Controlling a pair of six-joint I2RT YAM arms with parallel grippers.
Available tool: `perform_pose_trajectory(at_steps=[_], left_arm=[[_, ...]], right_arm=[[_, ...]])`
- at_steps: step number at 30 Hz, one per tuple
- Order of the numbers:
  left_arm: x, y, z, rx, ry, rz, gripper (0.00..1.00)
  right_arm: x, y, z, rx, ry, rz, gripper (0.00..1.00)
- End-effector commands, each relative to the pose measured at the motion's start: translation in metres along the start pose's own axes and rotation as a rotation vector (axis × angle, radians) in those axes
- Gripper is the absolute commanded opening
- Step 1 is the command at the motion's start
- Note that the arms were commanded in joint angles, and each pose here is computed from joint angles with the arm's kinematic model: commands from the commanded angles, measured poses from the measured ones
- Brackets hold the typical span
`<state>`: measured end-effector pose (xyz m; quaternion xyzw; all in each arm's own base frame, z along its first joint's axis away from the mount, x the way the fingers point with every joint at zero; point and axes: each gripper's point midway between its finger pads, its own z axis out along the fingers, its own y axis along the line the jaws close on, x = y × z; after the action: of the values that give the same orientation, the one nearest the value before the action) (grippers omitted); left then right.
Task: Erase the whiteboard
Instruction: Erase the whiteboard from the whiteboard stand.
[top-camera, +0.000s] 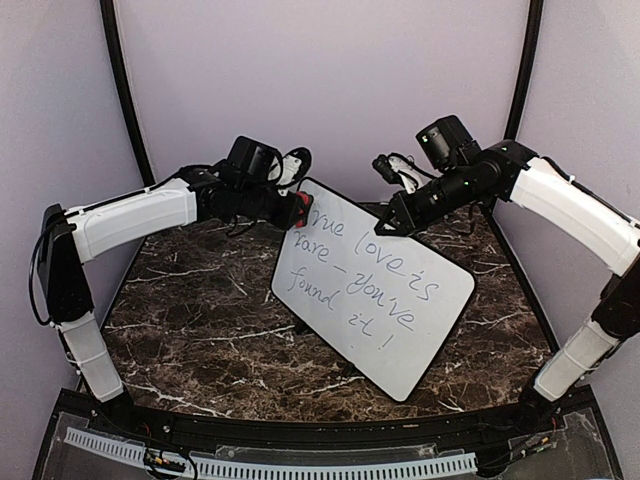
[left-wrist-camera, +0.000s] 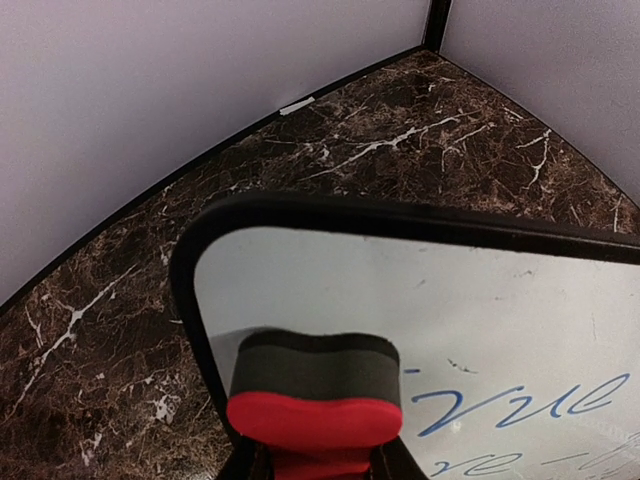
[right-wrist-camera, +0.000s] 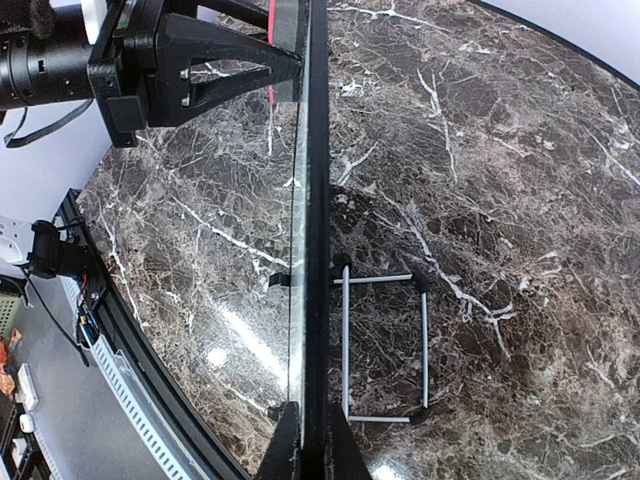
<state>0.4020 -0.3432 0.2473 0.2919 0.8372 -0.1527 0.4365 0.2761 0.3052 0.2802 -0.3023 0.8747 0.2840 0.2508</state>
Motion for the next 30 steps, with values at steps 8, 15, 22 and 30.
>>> perform_pose_trajectory(at_steps=[8, 15, 22, 30], left_arm=[[0.003, -0.033, -0.013, 0.123, -0.08, 0.007, 0.1], [0.01, -0.042, -0.01, 0.113, -0.071, 0.039, 0.1], [-0.001, 0.003, -0.012, -0.093, -0.093, -0.016, 0.06], [-0.018, 0.036, -0.018, -0.148, -0.112, -0.071, 0.07]], right_arm=[[-0.009, 0.028, 0.005, -0.088, -0.016, -0.133, 0.0], [-0.007, 0.027, 0.007, -0.085, -0.01, -0.133, 0.0], [-0.007, 0.027, 0.005, -0.084, -0.014, -0.133, 0.0], [-0.006, 0.027, 0.004, -0.082, -0.014, -0.133, 0.0]])
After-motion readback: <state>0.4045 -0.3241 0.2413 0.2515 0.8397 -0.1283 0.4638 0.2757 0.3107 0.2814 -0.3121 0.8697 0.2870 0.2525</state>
